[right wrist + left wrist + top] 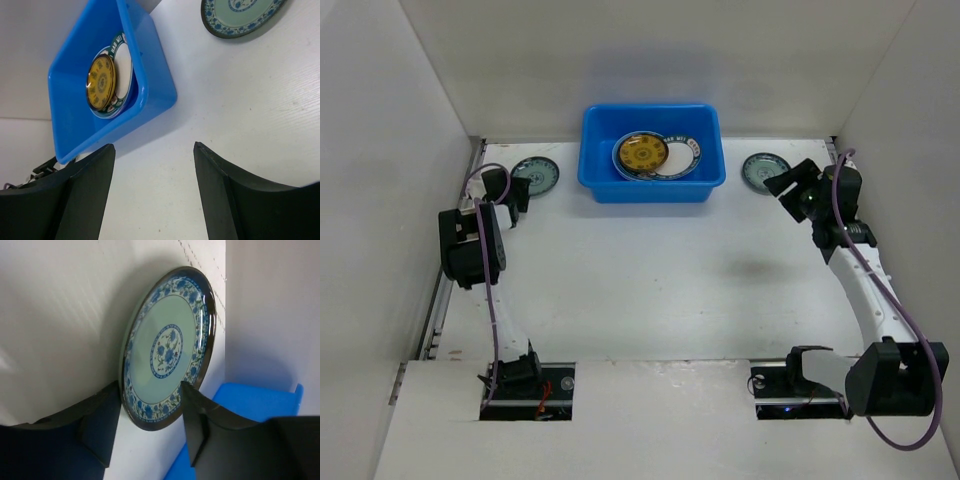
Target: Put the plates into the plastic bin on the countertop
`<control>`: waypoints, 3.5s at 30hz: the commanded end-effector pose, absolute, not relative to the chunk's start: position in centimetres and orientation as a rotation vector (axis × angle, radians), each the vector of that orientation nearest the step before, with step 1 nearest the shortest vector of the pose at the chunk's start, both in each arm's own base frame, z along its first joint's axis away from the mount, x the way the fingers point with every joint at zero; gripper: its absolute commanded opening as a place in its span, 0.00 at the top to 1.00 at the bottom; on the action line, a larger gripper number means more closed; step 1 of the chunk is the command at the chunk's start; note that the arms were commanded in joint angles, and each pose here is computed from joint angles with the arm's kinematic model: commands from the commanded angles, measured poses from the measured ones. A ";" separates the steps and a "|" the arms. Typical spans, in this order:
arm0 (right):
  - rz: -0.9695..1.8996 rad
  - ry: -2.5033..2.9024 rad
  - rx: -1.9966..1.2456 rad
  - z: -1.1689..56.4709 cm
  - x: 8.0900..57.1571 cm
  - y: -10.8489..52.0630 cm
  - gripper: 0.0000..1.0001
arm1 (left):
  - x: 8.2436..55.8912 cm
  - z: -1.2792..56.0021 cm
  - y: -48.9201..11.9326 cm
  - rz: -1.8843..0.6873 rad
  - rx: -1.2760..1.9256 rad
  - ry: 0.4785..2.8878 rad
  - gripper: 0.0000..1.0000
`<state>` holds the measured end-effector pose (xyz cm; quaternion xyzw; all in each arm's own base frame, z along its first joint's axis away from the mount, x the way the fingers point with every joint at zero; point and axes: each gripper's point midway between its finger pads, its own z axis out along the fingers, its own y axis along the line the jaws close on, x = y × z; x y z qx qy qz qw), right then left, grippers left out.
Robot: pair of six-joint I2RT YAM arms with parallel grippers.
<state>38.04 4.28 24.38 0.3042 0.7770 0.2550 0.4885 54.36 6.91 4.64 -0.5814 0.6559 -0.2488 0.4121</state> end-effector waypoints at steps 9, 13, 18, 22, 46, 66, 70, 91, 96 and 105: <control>0.605 1.825 0.757 26.0 37.9 3.4 0.31 | 56.6 5.4 9.2 -0.657 -1.488 1.587 0.96; 0.605 1.833 0.764 25.4 37.8 3.4 0.31 | 57.5 11.6 9.3 -0.690 -1.353 1.570 0.98; 0.603 1.829 0.769 25.3 37.9 3.2 0.31 | 59.0 22.8 6.4 -0.779 -1.073 1.566 0.98; 0.599 1.824 0.774 25.2 37.9 2.7 0.30 | 59.7 29.9 0.8 -0.869 -0.803 1.656 0.97; 0.613 1.835 0.784 23.0 34.8 1.6 0.31 | 62.4 20.6 -23.3 -0.788 -0.090 1.920 0.95; 0.634 1.817 0.942 19.9 34.8 0.0 0.29 | 62.7 24.3 -20.7 -0.553 -0.033 1.838 0.28; 0.742 1.821 1.044 17.8 37.3 0.6 0.29 | 61.4 30.3 -20.2 -0.550 -0.013 1.738 0.00; 0.944 1.702 1.399 8.0 51.5 -3.1 0.35 | 48.8 39.5 -9.0 -0.405 -0.190 1.571 0.00; 0.938 1.698 1.468 6.7 54.3 -3.9 0.36 | 46.1 35.8 -7.5 -0.364 -0.239 1.635 0.00; 0.972 1.674 1.555 4.4 57.2 -4.0 0.57 | 39.8 30.3 -6.0 -0.369 -0.315 1.724 0.00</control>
